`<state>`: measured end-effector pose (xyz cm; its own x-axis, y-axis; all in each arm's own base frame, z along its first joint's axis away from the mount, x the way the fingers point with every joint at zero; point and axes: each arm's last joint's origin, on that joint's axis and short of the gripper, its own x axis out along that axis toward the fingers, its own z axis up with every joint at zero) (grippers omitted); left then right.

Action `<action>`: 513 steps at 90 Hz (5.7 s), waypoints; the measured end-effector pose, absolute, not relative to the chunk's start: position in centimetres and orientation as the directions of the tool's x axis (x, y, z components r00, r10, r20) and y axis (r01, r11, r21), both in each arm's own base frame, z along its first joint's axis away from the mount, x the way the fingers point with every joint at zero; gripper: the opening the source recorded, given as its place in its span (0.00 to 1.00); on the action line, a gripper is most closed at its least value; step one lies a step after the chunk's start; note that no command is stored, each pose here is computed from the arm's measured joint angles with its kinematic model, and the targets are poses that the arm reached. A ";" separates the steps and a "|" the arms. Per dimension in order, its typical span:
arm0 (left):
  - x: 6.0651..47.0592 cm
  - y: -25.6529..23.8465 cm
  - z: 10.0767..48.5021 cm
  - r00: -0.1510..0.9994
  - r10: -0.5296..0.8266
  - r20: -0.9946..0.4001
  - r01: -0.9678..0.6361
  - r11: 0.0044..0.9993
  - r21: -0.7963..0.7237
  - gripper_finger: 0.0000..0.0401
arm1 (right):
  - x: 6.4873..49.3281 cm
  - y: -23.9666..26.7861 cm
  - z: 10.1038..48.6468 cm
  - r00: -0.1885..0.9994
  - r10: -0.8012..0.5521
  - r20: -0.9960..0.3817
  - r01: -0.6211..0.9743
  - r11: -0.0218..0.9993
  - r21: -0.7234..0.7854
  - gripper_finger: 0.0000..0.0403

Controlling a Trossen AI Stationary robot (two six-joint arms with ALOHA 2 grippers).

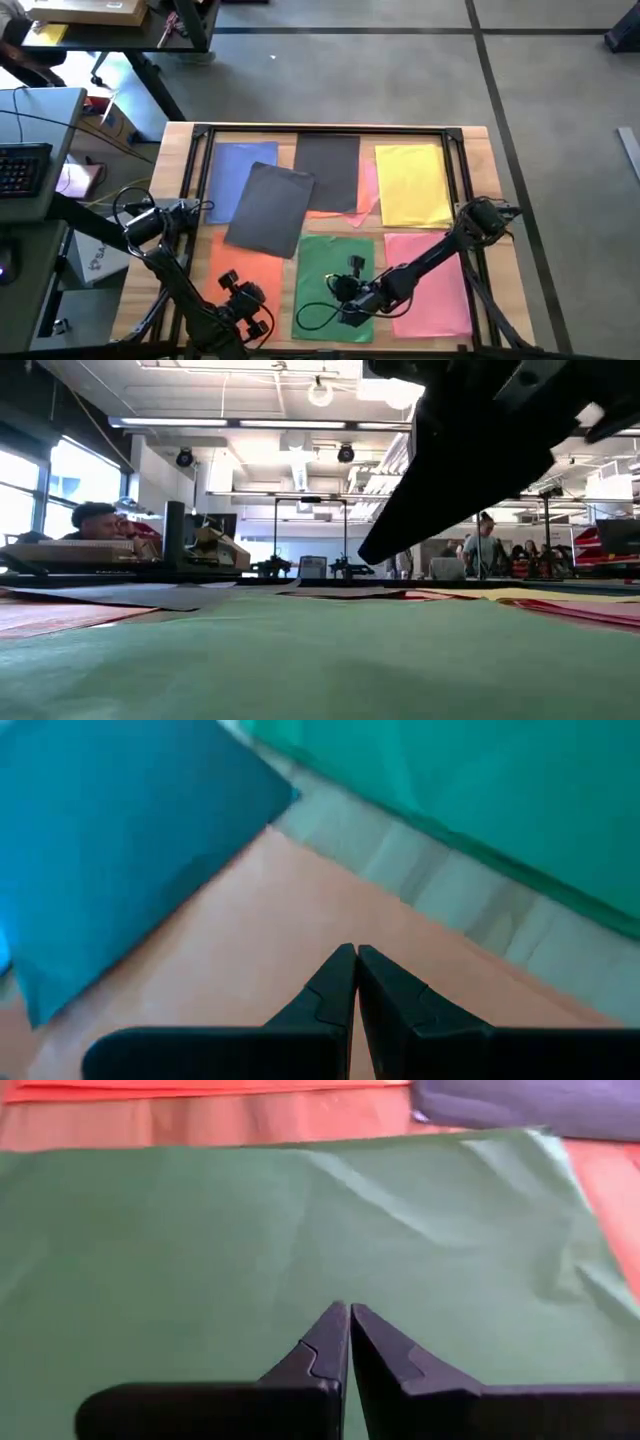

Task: Organize paper
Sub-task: Stack the top green paper on the bottom green paper, then stack the right black paper on the left black paper

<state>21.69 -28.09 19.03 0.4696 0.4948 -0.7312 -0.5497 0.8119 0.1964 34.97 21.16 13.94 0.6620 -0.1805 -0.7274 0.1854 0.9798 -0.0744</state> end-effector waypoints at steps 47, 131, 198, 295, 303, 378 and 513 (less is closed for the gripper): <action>18.3 -23.1 21.3 0.575 0.551 -0.605 -0.616 0.778 0.122 0.04 | 36.2 19.1 10.6 0.607 -0.097 -0.789 0.143 0.990 -0.012 0.00; 18.7 -21.7 18.8 0.585 0.539 -0.606 -0.621 0.778 0.093 0.04 | 33.0 14.2 18.3 0.562 -0.395 -0.727 0.072 0.899 -0.432 0.00; 25.3 -10.5 19.3 0.234 0.811 -0.535 -0.544 0.566 0.620 0.04 | 29.5 0.3 11.5 0.536 -0.366 -0.761 -0.228 0.805 -0.547 0.49; 25.3 -11.8 19.1 0.293 0.783 -0.549 -0.535 0.610 0.584 0.03 | 32.2 0.4 13.5 0.491 -0.318 -0.811 -0.238 0.847 -0.476 0.09; 25.3 -11.8 19.1 0.293 0.783 -0.549 -0.529 0.611 0.589 0.03 | 32.2 0.6 13.5 0.501 -0.275 -0.820 -0.240 0.867 -0.437 0.17; 26.7 -12.5 18.9 0.389 0.740 -0.548 -0.530 0.667 0.524 0.04 | 32.5 0.8 13.9 0.537 -0.314 -0.783 -0.141 0.882 -0.450 0.02; 39.2 -5.8 15.2 0.686 0.549 -0.478 -0.267 0.801 0.536 0.02 | 24.9 12.2 22.2 0.723 -0.372 -0.583 0.128 0.900 -0.416 0.00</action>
